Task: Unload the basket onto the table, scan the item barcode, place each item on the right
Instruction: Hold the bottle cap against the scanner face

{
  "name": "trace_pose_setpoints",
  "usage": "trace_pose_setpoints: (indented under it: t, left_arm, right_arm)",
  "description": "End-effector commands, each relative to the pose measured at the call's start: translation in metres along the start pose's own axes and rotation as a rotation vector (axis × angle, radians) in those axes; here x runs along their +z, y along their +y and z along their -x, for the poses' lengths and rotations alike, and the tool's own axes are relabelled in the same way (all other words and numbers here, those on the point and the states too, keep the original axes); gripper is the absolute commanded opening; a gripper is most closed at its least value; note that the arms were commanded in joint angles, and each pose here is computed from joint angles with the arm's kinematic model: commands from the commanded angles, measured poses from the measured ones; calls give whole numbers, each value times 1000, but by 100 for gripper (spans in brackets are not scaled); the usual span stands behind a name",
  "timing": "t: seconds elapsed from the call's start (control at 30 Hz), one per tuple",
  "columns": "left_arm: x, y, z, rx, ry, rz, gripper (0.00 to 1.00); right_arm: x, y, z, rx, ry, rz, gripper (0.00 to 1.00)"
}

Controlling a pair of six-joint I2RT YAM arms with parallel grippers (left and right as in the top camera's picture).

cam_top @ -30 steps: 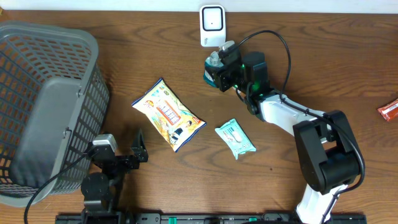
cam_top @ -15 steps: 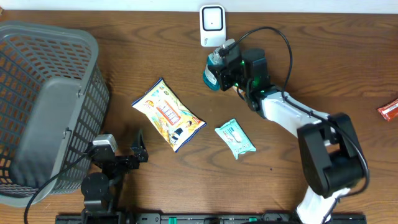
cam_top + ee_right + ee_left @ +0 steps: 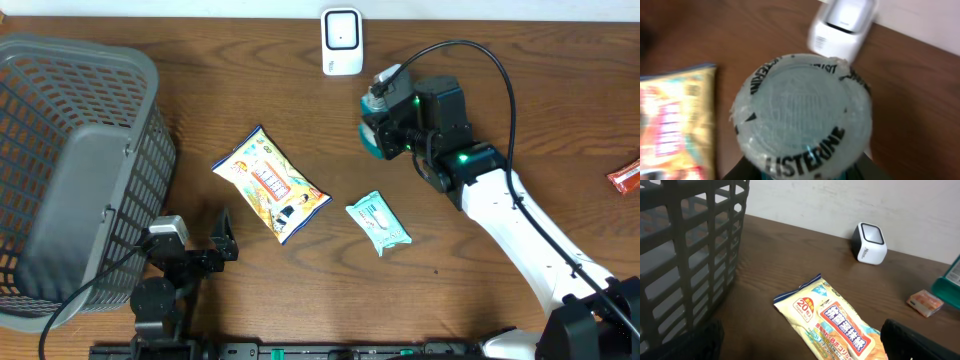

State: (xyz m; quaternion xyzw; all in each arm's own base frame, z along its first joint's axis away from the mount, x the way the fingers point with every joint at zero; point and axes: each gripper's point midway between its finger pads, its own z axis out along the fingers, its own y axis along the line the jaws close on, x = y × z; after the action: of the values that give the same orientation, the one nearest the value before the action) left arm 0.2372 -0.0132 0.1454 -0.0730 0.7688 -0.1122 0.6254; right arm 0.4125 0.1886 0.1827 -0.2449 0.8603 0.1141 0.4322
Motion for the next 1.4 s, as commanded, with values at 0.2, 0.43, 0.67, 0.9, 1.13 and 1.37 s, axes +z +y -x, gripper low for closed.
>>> trace_pose_setpoints:
  t: [0.2,0.43,0.67,0.9,1.13,1.37]
  left_arm:
    - [2,3,-13,-12,38,9,100]
    - [2,3,-13,-12,38,9,100]
    - [2,3,-13,-12,37,9,100]
    - [2,3,-13,-12,38,9,100]
    - [2,3,-13,-12,38,9,100]
    - [2,3,-13,-12,38,9,100]
  right_arm:
    - [-29,-38,44,-222,-75,-552,1]
    - [2,-45,59,-387,-60,-765,1]
    - [67,-54,112,-469,-4,-941,1]
    - [131,-57,134,-617,80,-1063,1]
    - [183,-43,137,-713,65,-1113,1]
    - [202,-41,123,-746,89,-1121,1]
